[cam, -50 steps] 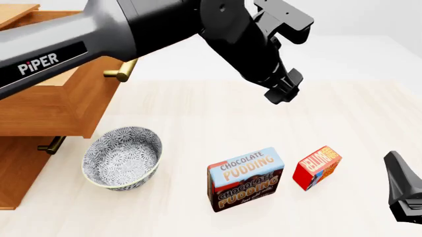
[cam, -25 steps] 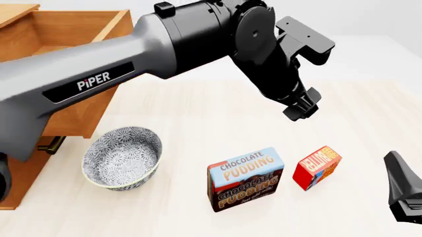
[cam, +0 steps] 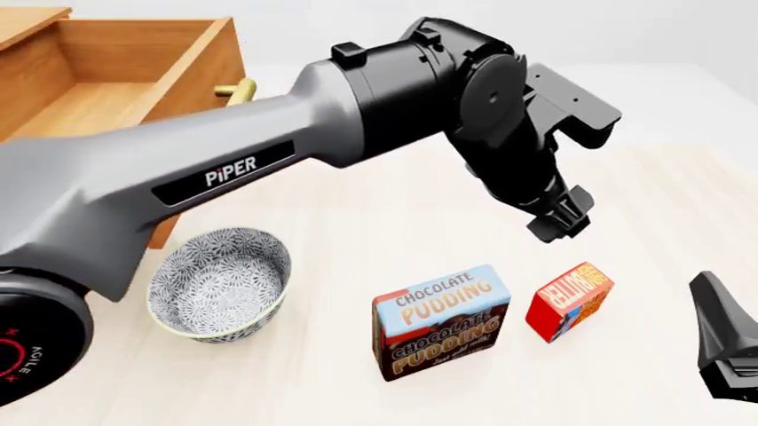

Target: Put the butter at the back in the top drawer of the cabinet and close it.

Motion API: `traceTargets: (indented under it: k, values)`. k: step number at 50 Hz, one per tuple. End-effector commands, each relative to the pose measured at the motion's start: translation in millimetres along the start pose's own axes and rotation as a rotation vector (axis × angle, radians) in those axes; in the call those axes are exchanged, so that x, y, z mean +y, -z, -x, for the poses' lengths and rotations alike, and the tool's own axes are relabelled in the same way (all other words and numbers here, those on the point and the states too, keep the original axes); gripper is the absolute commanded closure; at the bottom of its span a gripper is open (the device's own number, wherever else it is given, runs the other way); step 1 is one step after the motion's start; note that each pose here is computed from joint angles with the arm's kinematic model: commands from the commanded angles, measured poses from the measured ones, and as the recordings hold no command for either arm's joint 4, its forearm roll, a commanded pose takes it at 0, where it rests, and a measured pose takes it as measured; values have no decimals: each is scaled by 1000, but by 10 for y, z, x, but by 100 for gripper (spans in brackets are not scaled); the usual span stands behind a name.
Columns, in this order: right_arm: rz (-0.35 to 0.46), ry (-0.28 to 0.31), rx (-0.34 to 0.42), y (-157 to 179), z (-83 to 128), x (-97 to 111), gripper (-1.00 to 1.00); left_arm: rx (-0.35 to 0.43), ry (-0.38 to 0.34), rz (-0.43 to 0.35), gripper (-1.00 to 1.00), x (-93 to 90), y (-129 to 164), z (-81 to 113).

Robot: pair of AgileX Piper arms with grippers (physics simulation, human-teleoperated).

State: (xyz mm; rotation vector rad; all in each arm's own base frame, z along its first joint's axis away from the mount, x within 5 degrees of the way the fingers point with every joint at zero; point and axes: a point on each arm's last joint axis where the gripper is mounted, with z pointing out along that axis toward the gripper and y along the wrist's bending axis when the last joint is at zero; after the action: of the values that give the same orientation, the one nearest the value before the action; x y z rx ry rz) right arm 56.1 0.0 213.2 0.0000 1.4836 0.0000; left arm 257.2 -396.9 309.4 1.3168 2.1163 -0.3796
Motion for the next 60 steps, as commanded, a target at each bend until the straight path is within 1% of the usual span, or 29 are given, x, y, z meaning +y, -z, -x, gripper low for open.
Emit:
traceTargets:
  k: [1, 5, 14, 32, 60]
  values:
    - [0, 0, 0, 0, 0, 0, -100, 15, -2, -8, -100, -49, -111, 5]
    - [0, 0, 0, 0, 0, 0, -100, 23, -3, -12, -100, -73, -179, -1]
    - [0, 0, 0, 0, 0, 0, -100, 30, -2, -14, -100, -78, -227, 10]
    - [0, 0, 0, 0, 0, 0, -100, 48, -3, -25, -100, -159, -397, 37]
    - [0, 0, 0, 0, 0, 0, -100, 53, 9, -37, -100, -254, -546, 100]
